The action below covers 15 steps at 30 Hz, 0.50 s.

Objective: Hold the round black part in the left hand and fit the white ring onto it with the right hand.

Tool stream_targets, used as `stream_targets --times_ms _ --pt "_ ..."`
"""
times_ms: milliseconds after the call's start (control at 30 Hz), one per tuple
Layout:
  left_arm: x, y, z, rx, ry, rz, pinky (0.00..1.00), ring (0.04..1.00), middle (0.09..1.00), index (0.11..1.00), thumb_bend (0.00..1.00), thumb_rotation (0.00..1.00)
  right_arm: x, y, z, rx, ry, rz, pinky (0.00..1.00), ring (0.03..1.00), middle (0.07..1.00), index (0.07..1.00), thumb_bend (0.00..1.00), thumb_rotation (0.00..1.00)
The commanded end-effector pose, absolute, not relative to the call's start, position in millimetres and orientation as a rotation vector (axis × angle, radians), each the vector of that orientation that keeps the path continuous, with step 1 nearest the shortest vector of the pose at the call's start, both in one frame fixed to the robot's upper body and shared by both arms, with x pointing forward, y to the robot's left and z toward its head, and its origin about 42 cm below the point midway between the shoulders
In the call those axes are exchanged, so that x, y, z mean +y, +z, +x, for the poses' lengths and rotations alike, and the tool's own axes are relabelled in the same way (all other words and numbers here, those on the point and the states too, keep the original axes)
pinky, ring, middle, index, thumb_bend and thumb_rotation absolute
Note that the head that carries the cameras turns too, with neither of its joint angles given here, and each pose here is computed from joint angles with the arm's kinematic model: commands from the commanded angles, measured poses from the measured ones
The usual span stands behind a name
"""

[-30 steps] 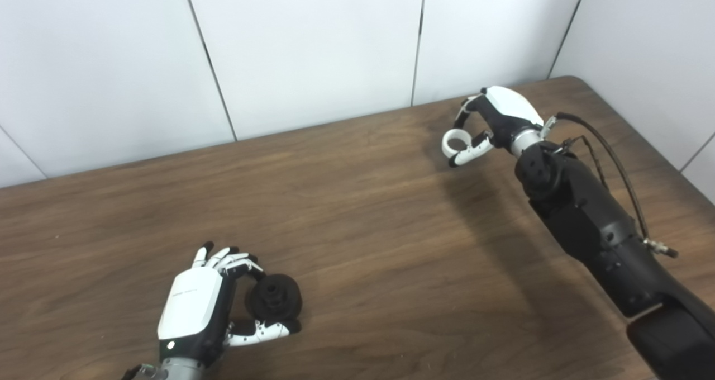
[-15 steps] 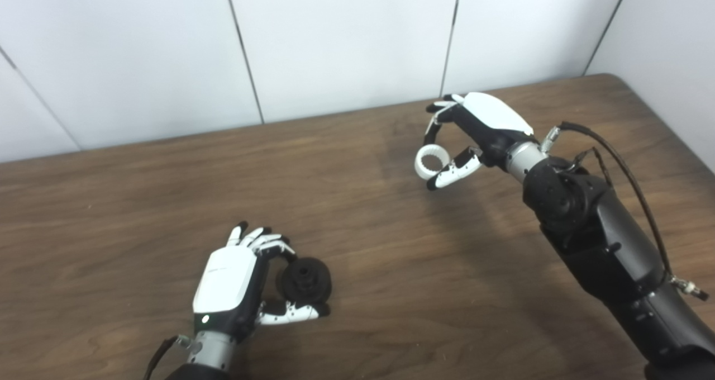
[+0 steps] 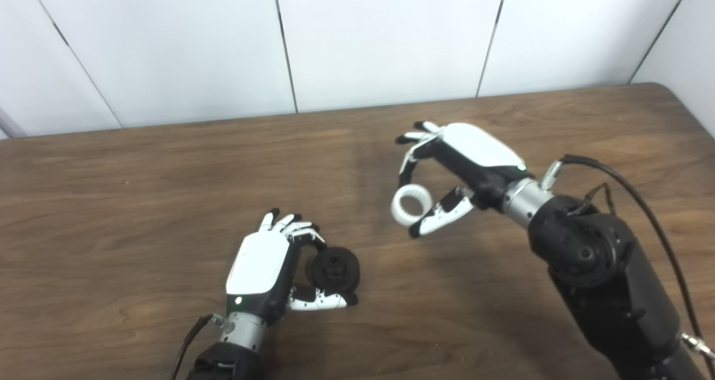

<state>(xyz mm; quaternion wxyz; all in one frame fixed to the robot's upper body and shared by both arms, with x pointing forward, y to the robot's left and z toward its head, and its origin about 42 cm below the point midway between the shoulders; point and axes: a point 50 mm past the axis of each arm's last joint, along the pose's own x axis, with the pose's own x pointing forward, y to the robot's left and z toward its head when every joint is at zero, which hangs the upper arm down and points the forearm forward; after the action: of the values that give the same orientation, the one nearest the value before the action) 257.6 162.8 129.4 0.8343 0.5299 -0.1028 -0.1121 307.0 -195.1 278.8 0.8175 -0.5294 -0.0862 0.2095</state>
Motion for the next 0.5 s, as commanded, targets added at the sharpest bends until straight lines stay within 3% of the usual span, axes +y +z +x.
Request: stream_targets --times_ms 0,467 --pt "161 127 257 -0.215 -0.242 1.148 1.00 0.886 0.776 0.484 0.52 0.05 -193 292 302 -0.241 0.425 -1.131 1.00 0.995 0.893 0.482 0.53 0.14" --pt "157 129 256 -0.217 -0.245 1.158 1.00 0.883 0.776 0.484 0.52 0.06 -159 272 290 -0.259 0.524 -1.085 1.00 1.000 0.900 0.482 0.53 0.14"
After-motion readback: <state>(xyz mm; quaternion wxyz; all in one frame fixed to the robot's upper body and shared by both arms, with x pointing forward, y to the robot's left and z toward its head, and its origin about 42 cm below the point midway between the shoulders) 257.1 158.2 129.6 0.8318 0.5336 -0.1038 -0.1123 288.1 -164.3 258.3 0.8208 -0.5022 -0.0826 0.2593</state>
